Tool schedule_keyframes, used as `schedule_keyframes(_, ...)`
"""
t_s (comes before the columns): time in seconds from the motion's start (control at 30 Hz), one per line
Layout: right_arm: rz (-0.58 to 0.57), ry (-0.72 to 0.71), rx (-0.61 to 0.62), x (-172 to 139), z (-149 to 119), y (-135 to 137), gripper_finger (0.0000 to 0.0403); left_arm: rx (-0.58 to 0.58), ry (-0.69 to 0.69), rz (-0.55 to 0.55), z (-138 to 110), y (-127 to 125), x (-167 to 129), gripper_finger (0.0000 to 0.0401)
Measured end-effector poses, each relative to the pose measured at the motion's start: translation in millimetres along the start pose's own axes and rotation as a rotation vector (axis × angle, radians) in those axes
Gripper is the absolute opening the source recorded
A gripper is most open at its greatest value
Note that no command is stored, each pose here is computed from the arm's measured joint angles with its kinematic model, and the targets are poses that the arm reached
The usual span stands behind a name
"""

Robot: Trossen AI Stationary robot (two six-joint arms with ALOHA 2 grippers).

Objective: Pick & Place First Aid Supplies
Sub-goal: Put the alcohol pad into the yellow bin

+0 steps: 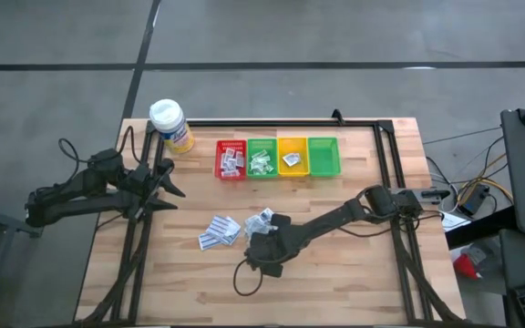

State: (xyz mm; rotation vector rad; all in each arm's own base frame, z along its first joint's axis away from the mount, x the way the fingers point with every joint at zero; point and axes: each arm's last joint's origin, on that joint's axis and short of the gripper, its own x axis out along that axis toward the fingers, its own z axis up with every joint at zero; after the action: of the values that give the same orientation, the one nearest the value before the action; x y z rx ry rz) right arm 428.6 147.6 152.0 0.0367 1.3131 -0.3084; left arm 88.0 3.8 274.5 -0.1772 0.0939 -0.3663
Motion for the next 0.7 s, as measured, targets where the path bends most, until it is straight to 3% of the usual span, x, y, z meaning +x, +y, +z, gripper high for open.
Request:
schedule_keyframes(0.37,0.003,0.001,0.000,0.0,0.0,0.1,0.0011,0.000,0.000,0.000,0.0,0.0,0.0,0.0175)
schedule_keyframes(0.7,0.004,0.002,0.000,0.0,0.0,0.1,0.0008,0.000,0.000,0.000,0.0,0.0,0.0,0.0175)
